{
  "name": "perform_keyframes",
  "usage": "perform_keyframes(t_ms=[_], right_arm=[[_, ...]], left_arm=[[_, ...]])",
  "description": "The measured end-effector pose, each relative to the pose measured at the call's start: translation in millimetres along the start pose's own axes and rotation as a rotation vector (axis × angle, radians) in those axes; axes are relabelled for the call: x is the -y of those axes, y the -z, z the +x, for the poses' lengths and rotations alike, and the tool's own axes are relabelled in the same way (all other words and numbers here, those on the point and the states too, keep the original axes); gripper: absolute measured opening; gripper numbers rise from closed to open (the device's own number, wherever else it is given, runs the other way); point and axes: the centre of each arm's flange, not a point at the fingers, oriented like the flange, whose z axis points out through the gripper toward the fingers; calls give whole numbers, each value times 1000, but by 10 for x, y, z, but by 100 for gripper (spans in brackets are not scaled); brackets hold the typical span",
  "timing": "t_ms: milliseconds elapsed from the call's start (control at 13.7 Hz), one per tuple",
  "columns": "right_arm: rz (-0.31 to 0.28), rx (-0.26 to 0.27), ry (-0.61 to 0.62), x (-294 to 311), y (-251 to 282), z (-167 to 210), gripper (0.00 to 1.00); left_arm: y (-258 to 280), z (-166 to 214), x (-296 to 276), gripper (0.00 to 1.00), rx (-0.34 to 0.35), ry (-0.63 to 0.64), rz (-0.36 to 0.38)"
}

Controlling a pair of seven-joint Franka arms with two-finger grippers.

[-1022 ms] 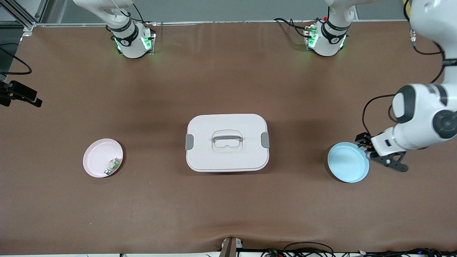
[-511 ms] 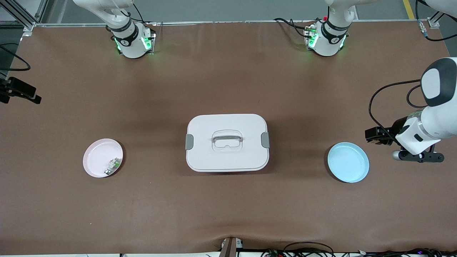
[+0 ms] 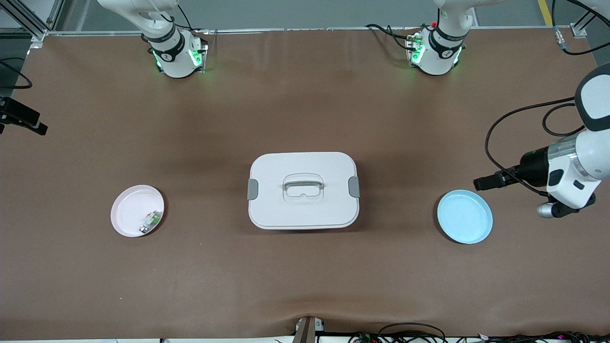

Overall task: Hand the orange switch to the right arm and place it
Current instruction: 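Lift the orange switch with the left gripper and carry it above the box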

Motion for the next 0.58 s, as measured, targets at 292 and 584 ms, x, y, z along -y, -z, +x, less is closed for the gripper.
perform_keyframes(t_ms=[292, 584], right_arm=[[18, -8, -53, -279, 24, -18, 100], [56, -25, -48, -560, 43, -40, 100]], left_arm=[[-106, -224, -423, 76, 60, 80, -76], [-138, -432, -884, 76, 87, 183, -188]])
